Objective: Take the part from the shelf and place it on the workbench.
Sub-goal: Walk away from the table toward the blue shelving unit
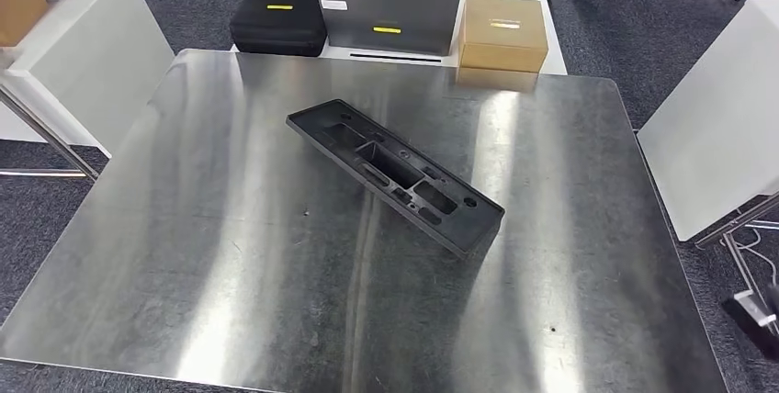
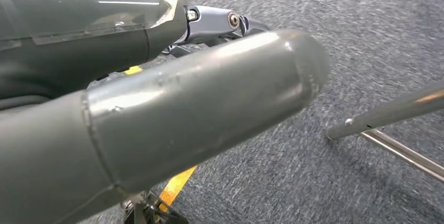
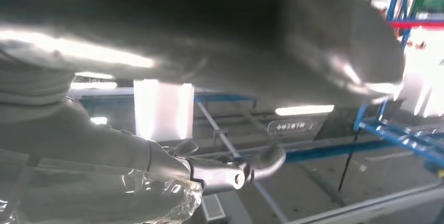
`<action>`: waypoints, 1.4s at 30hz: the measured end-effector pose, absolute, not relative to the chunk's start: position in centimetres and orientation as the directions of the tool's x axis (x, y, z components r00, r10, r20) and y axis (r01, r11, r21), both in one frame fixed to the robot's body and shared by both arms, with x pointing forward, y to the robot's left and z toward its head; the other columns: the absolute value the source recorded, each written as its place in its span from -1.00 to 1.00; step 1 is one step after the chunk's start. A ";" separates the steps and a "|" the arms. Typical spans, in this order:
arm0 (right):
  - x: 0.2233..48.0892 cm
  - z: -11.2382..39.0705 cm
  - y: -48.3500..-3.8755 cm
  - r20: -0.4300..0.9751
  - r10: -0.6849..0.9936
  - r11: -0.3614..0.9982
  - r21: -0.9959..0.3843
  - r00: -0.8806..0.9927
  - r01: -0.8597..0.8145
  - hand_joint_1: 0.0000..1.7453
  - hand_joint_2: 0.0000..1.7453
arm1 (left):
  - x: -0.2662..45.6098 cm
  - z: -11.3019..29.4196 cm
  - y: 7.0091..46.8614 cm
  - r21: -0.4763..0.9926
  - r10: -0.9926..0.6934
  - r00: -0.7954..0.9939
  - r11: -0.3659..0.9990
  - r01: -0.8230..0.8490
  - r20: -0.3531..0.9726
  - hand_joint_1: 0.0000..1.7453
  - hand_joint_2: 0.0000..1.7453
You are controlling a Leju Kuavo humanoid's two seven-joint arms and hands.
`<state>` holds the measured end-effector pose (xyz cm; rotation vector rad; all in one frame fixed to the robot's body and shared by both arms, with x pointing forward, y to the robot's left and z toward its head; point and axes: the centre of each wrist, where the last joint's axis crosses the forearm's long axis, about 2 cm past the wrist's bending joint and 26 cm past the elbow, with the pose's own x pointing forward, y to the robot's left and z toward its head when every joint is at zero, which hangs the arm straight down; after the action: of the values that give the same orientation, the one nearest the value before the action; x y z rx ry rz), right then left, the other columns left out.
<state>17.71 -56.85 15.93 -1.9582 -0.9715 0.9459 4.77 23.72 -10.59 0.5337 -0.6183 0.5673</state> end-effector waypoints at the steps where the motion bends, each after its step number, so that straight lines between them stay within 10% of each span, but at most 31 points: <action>1: 16.1 15.9 -56.4 -0.287 0.852 -0.441 -0.845 0.438 0.303 -1.00 -1.00 | 4.7 -10.6 23.6 0.289 0.333 0.676 0.717 -0.634 0.657 -1.00 -1.00; 24: 2.7 7.3 -46.8 -0.211 0.744 -0.298 -0.954 0.635 0.032 -1.00 -1.00 | 5.1 -10.4 23.0 0.307 0.381 0.678 0.679 -0.666 0.629 -1.00 -1.00; 42: 2.7 -8.1 -39.8 0.075 0.165 0.390 -0.921 0.984 0.005 -1.00 -1.00 | 5.7 -10.5 23.8 0.239 0.259 0.785 0.858 -0.455 0.563 -1.00 -1.00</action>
<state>2.69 -39.81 -8.06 -1.1673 -0.1633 0.1022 5.67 23.83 -10.54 0.3779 -0.5444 0.3952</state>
